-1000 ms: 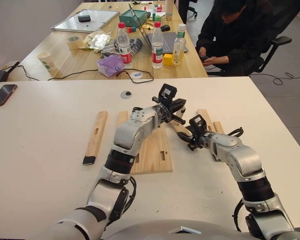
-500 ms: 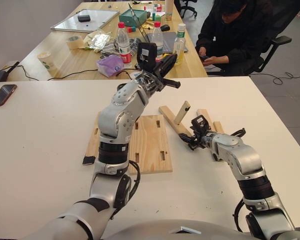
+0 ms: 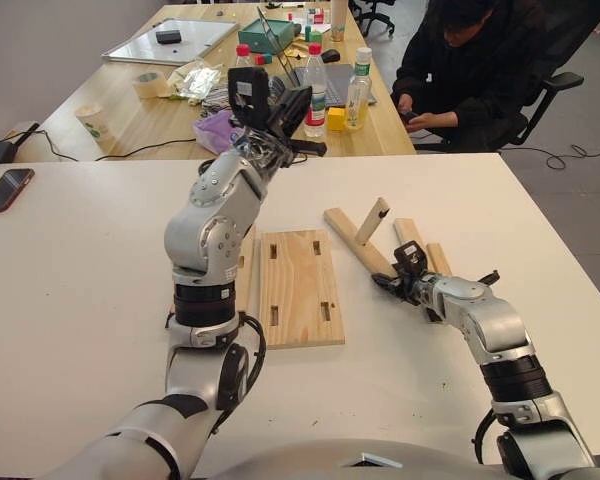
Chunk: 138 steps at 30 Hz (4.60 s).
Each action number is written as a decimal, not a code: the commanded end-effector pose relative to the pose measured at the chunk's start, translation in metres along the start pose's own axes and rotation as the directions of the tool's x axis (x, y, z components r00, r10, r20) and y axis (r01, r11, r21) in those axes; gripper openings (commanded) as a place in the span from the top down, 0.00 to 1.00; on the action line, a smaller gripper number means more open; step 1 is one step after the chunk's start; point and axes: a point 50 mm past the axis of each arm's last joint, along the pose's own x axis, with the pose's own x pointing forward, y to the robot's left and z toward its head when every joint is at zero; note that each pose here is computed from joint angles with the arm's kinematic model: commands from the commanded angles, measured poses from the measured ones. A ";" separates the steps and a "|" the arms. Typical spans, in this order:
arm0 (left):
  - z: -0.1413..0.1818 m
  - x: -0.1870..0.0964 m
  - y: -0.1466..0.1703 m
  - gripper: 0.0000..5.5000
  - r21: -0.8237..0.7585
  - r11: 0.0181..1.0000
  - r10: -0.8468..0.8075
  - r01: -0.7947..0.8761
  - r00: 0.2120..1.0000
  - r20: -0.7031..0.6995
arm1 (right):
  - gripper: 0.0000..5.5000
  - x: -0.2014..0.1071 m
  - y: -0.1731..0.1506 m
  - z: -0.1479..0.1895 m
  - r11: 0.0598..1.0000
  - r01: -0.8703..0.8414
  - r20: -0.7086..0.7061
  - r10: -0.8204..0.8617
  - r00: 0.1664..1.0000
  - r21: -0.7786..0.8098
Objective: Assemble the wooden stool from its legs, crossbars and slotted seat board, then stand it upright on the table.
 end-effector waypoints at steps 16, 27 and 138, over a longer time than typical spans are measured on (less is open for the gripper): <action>0.051 -0.067 0.016 0.58 -0.275 0.770 -0.571 0.576 0.814 0.107 | 0.63 -0.070 0.033 0.153 0.671 -0.739 0.609 0.613 0.504 -0.064; 0.047 -0.063 0.007 0.47 -0.357 0.696 -0.614 0.623 0.774 0.153 | 0.63 -0.086 0.057 0.137 0.497 -0.857 0.475 0.792 0.383 -0.138; -0.145 -0.192 0.064 0.63 -0.228 0.767 -0.612 0.599 0.578 -0.540 | 0.99 -0.013 -0.036 0.102 0.889 -0.367 0.092 0.405 0.910 -0.275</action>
